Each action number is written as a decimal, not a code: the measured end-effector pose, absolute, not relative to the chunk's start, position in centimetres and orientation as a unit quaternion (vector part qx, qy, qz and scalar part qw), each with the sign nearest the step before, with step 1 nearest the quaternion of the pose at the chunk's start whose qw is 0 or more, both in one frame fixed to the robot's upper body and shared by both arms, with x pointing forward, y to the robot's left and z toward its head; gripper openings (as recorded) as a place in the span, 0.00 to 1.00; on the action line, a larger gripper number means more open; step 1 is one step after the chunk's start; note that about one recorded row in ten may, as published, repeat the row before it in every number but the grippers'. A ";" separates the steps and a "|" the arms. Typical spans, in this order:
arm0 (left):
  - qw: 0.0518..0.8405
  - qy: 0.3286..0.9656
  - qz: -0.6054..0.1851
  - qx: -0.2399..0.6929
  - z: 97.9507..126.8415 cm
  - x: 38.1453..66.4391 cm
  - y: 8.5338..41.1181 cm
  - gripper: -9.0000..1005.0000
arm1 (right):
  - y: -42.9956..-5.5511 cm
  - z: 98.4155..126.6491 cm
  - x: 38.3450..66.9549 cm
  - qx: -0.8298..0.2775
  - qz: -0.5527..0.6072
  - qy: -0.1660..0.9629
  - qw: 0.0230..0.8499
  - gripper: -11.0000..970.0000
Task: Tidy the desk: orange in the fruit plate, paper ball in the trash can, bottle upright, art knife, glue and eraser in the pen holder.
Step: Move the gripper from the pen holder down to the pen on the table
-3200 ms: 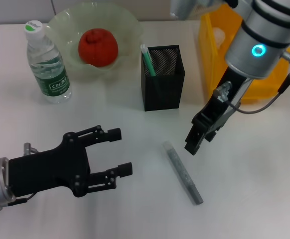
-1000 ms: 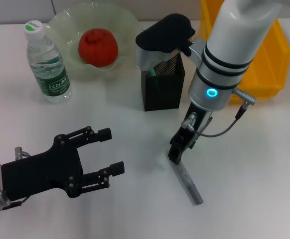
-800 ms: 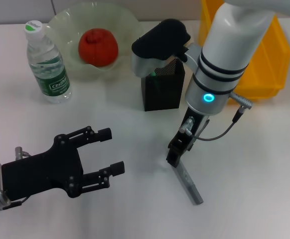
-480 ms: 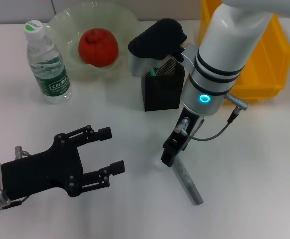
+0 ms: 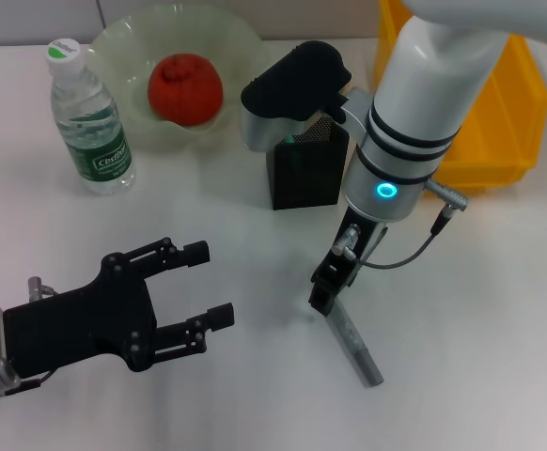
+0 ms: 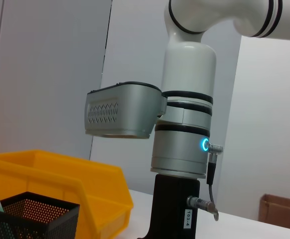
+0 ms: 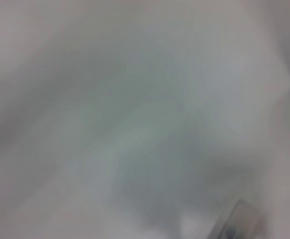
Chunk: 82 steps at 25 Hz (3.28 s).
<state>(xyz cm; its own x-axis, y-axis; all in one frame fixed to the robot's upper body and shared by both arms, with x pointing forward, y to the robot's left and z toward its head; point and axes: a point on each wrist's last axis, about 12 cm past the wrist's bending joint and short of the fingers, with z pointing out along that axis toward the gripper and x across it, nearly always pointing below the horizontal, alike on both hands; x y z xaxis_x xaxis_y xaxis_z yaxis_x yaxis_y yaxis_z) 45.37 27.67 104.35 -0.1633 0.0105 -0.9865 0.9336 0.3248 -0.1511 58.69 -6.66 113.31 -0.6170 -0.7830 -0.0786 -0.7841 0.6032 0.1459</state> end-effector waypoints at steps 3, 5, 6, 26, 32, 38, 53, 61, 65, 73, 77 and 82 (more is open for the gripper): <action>0.524 0.623 -0.440 0.380 104.3 45.4 27.7 0.77 | -6.7 113.2 58.6 -0.439 0.081 0.895 0.002 0.48; 0.524 0.623 -0.440 0.380 104.3 45.4 27.7 0.77 | -6.7 113.2 58.6 -0.440 0.080 0.895 0.002 0.46; 0.524 0.622 -0.440 0.380 104.3 45.4 27.7 0.77 | -6.7 113.2 58.6 -0.440 0.080 0.895 0.002 0.46; 0.524 0.622 -0.440 0.379 104.3 45.4 27.6 0.77 | -6.7 112.9 58.4 -0.450 0.069 0.890 -0.003 0.42; 0.525 0.622 -0.440 0.379 104.3 45.4 27.6 0.77 | -6.7 112.9 58.4 -0.451 0.069 0.890 -0.003 0.42; 0.525 0.621 -0.440 0.380 104.4 45.5 27.5 0.77 | -6.8 112.8 58.3 -0.453 0.066 0.889 -0.005 0.41; 0.525 0.621 -0.440 0.381 104.4 45.5 27.5 0.77 | -6.9 112.6 58.2 -0.453 0.067 0.889 -0.008 0.37; 0.525 0.621 -0.440 0.381 104.4 45.5 27.5 0.77 | -7.0 112.5 58.2 -0.451 0.068 0.890 -0.009 0.31; 0.524 0.621 -0.441 0.381 104.4 45.5 27.5 0.77 | -7.0 112.5 58.1 -0.451 0.068 0.890 -0.009 0.31; 0.524 0.621 -0.441 0.381 104.4 45.5 27.5 0.77 | -7.0 112.4 58.0 -0.456 0.063 0.888 -0.011 0.31; 0.524 0.621 -0.441 0.380 104.4 45.5 27.5 0.77 | -7.0 112.4 58.0 -0.458 0.061 0.887 -0.010 0.29; 0.525 0.621 -0.441 0.380 104.4 45.5 27.5 0.77 | -7.0 112.3 58.0 -0.458 0.061 0.887 -0.010 0.22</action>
<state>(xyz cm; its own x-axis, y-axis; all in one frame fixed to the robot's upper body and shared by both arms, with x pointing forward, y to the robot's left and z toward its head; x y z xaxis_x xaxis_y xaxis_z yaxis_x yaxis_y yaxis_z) 45.49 27.48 104.37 -0.1603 0.0097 -0.9870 0.9349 0.3222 -0.1487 57.98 -7.01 112.34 -0.5802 -0.8136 -0.0378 -0.8111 0.5730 0.1176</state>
